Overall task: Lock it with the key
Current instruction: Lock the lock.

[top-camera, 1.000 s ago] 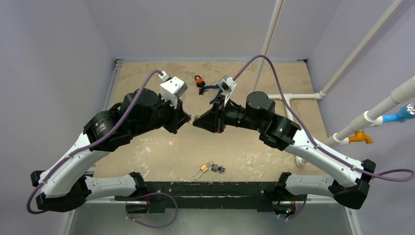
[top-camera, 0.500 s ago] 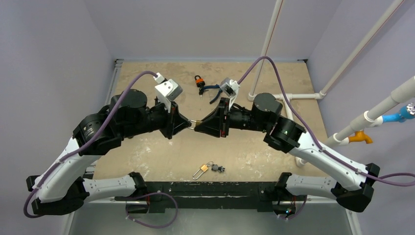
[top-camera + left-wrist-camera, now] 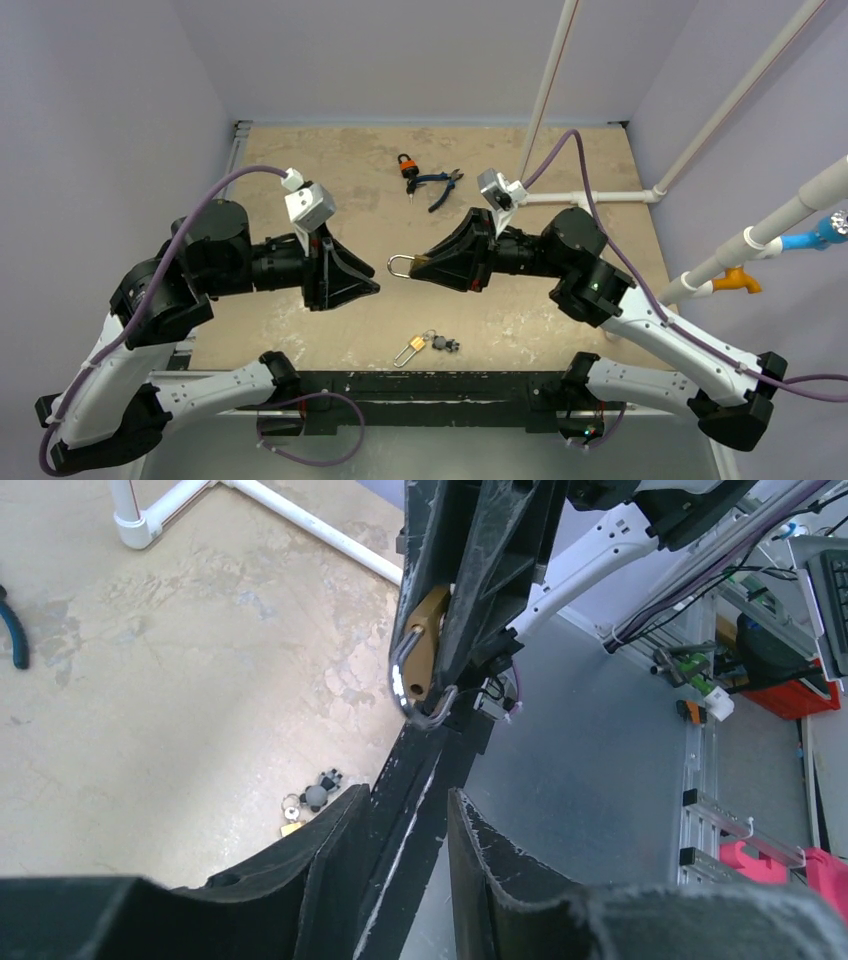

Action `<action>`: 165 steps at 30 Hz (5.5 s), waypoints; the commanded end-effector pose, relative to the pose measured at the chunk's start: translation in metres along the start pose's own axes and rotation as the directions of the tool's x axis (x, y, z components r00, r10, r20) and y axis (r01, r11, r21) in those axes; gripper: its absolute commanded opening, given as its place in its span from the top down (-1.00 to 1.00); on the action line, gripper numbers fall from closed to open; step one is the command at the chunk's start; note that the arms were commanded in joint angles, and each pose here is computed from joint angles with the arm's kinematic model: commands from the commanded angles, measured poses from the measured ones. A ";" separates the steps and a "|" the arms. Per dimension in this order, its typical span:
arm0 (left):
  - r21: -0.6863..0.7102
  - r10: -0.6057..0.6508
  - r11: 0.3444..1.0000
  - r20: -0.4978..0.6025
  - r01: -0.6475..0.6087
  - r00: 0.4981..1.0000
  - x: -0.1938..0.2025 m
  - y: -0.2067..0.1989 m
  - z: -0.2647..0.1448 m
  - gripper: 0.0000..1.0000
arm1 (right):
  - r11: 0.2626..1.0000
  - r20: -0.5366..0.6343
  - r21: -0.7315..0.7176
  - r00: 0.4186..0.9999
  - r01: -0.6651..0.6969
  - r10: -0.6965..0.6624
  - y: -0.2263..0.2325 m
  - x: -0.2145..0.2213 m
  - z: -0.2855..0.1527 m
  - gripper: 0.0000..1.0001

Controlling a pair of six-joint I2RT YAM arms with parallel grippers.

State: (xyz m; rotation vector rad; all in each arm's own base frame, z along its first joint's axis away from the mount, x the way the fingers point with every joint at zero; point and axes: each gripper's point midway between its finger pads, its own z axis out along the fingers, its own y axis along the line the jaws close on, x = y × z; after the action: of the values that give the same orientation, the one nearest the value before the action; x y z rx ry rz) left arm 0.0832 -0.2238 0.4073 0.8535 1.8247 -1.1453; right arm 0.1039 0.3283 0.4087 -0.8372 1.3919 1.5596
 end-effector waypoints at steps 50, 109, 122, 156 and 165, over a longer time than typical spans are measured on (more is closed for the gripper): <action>0.160 -0.183 0.975 0.206 0.152 0.961 -0.062 -0.024 -0.008 1.00 | 0.978 0.201 -0.184 0.978 0.094 -0.056 0.041 -0.050 0.002 0.07; -0.056 -0.093 0.994 0.056 0.096 0.994 -0.031 0.020 0.048 1.00 | 0.991 0.054 -0.133 0.999 0.005 0.002 0.031 -0.048 0.021 1.00; -0.102 -0.089 0.991 0.029 0.092 0.996 -0.038 0.021 0.058 1.00 | 0.993 0.036 0.105 0.998 0.050 -0.054 -0.003 -0.043 0.033 1.00; 0.438 -0.097 0.899 0.244 -0.020 0.965 -0.098 -0.098 0.043 1.00 | 0.922 -0.089 0.383 0.996 0.051 -0.018 -0.082 0.021 0.072 1.00; 0.492 -0.074 0.869 0.216 -0.043 0.974 -0.099 -0.117 0.046 1.00 | 0.914 -0.115 0.403 0.993 0.052 -0.006 -0.093 0.034 0.077 1.00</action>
State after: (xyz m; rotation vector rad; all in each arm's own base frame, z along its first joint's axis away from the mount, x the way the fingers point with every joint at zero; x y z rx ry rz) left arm 0.1637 -0.2469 0.4269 0.5071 1.8179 -0.9226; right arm 0.1650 0.3537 0.4262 -0.6103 1.5550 1.1750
